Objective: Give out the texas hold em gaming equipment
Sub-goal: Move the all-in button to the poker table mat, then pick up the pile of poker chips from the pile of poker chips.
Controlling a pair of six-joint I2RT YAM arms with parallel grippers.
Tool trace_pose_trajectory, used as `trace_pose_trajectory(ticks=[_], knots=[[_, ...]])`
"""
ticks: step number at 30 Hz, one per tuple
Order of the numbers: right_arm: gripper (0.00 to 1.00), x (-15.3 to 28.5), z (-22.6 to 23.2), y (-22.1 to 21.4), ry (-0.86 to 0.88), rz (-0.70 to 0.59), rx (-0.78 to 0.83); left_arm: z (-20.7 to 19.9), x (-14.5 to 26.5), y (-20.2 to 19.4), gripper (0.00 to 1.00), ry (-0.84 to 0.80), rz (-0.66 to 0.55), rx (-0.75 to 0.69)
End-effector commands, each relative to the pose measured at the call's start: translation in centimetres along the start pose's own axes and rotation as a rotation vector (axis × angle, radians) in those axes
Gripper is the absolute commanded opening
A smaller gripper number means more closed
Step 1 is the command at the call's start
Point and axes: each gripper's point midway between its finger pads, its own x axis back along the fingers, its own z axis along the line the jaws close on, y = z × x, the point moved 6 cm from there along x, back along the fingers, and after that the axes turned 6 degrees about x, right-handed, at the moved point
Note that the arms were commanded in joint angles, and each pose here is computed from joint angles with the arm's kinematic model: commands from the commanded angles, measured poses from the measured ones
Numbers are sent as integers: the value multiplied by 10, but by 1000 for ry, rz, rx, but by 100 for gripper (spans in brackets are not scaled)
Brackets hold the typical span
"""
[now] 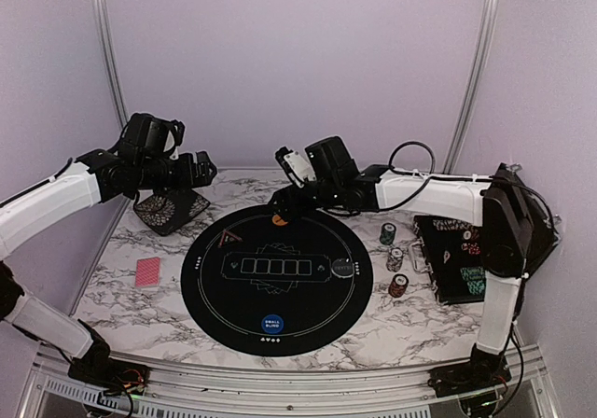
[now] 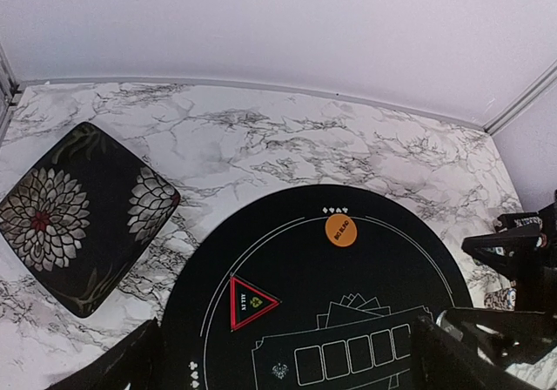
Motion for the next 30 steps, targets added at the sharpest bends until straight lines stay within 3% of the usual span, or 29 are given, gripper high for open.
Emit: trace_pose_trajectory(ticks=[1, 9, 17, 30], knots=[[81, 41, -33, -8, -173, 63, -135, 0, -12, -4, 99, 8, 41, -5], [79, 108, -89, -66, -426, 264, -283, -8, -23, 1, 99, -17, 48, -3], [79, 132, -138, -94, -496, 319, -349, -7, -24, -7, 99, -36, 71, -1], [75, 151, -133, -125, -508, 394, -400, -6, -15, -8, 99, -57, 60, -8]])
